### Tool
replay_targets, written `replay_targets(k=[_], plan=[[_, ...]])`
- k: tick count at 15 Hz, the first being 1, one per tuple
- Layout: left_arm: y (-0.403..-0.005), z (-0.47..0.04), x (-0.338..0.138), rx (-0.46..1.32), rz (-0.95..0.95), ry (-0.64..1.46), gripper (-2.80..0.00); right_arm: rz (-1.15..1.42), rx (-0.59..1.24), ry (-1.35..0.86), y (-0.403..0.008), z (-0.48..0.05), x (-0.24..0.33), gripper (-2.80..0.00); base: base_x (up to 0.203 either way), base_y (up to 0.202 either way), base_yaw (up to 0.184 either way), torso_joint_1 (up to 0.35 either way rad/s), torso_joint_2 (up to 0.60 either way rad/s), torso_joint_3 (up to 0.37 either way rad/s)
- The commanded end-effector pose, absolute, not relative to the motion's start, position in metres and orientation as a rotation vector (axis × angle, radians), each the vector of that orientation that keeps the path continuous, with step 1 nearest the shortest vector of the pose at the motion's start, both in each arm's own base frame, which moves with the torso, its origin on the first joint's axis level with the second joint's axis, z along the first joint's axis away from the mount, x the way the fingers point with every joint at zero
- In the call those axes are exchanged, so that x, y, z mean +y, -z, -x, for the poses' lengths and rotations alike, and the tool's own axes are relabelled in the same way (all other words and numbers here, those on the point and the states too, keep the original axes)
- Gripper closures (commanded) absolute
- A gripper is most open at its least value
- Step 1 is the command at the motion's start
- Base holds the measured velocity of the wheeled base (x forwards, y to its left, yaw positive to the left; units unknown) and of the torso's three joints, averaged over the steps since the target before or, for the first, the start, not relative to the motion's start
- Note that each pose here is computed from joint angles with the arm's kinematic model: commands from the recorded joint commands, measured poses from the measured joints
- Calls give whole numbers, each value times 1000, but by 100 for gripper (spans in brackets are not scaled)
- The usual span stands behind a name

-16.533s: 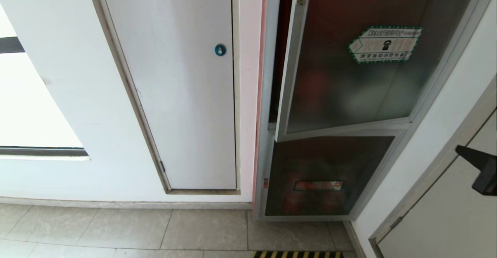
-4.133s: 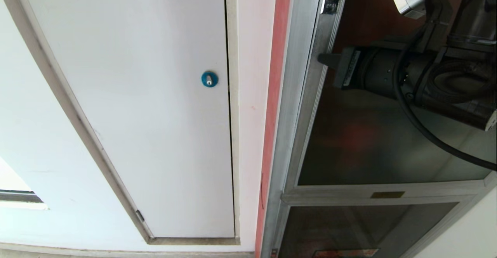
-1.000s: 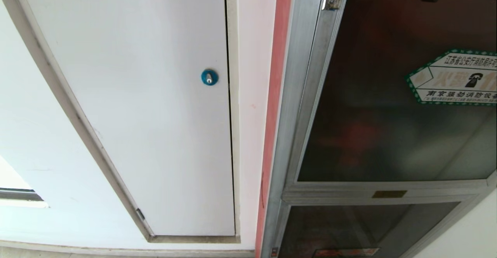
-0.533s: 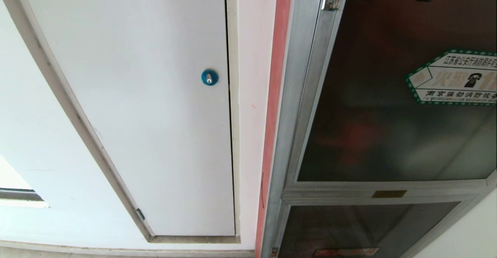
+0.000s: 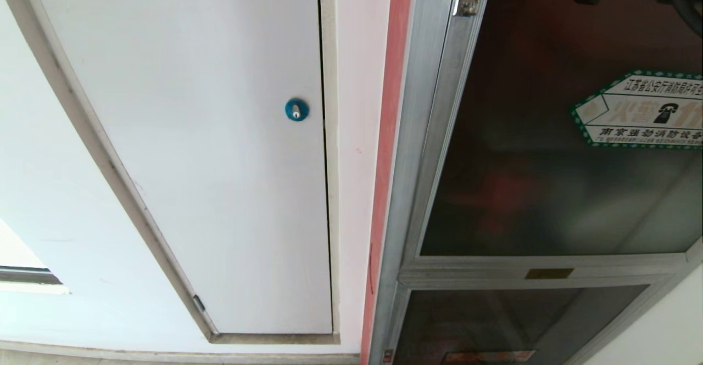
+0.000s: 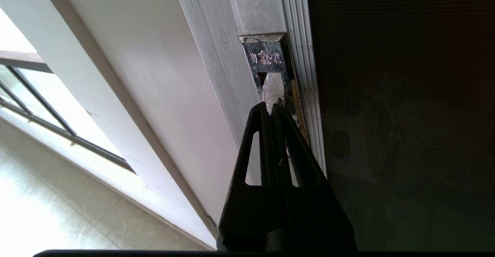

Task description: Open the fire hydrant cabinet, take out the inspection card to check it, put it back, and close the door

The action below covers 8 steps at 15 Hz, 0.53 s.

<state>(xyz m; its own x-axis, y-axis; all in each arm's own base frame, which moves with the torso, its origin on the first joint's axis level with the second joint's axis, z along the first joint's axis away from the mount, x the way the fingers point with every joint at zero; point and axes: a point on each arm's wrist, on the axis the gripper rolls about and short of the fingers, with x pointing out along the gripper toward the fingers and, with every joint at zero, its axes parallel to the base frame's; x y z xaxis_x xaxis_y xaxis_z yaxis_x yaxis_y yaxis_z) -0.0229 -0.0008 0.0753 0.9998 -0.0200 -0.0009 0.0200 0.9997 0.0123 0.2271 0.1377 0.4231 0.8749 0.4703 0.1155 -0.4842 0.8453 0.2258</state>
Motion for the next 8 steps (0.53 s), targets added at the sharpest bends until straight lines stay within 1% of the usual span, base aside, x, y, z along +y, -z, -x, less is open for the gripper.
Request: replay_targets(k=[1, 8], plan=[[-75, 23, -1, 1, -12, 20, 0, -251, -46, -500, -421, -230, 139, 0, 0, 0, 0, 0, 0, 0], [-75, 23, -1, 1, -12, 20, 0, -247, -39, -469, -417, -247, 139, 0, 0, 0, 0, 0, 0, 0]])
